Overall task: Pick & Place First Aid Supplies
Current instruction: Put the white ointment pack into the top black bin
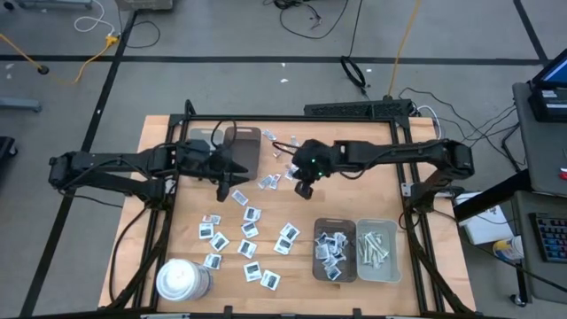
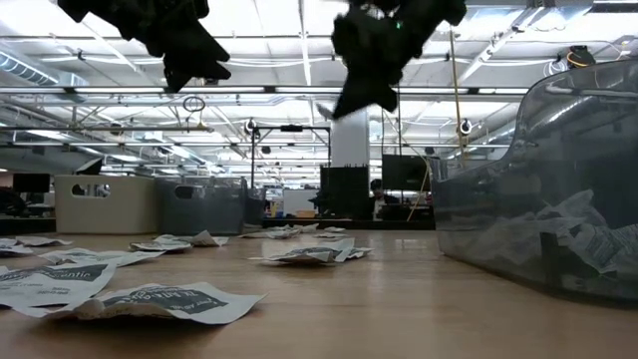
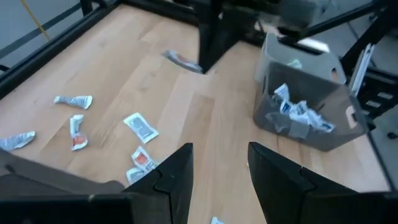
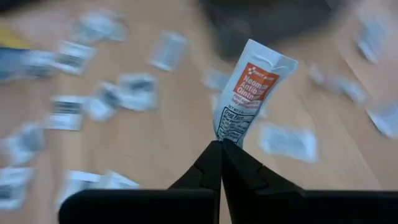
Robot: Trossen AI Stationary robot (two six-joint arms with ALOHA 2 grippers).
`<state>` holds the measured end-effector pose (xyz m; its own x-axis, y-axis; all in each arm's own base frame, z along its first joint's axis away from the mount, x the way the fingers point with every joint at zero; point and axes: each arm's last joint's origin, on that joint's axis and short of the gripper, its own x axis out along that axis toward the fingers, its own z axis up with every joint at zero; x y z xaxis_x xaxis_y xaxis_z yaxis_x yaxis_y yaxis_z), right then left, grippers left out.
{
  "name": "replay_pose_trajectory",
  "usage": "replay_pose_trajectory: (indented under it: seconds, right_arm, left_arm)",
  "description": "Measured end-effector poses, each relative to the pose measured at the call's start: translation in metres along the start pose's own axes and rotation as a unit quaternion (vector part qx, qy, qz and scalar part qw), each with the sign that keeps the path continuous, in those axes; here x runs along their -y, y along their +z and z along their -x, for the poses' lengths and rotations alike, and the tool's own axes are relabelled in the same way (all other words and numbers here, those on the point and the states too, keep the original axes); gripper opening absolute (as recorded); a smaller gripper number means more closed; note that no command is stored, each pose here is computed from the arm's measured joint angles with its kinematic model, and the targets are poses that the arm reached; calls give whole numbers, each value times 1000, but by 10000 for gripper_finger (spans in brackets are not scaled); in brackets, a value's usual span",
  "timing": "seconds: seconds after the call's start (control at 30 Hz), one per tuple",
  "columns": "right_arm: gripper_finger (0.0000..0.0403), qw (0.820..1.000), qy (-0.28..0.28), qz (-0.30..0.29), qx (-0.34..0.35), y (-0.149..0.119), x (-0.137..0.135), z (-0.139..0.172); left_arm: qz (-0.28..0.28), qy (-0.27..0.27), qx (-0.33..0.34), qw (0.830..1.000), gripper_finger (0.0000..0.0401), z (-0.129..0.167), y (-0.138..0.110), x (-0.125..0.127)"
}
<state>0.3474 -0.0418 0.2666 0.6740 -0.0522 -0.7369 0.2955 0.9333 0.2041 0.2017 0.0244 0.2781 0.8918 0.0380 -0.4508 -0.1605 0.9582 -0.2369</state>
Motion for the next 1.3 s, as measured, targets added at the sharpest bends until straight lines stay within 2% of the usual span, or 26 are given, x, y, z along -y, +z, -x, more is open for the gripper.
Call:
replay_pose_trajectory:
  seconds: [0.23,0.43,0.7,0.93,1.13,1.23,1.3]
  right_arm:
    - [0,993,83,69,45,10,-8,17]
    - [0,979,147,82,119,25,-16,23]
    - [0,971,162,96,147,30,-17,25]
    - [0,970,160,108,147,30,-17,25]
    - [0,970,159,112,147,30,-17,25]
    - [0,969,158,118,149,30,-17,25]
    - [0,969,158,118,149,30,-17,25]
  left_arm:
    - [-3,-12,49,999,159,0,9,2]
    - [-28,-27,96,995,159,-3,18,7]
    - [-28,-37,80,996,159,-30,27,14]
    - [-36,-39,91,994,159,-52,50,20]
    - [-17,-41,87,995,158,-57,52,19]
    - [-5,-30,88,996,138,-57,52,19]
    - [-3,-25,90,996,105,-57,53,18]
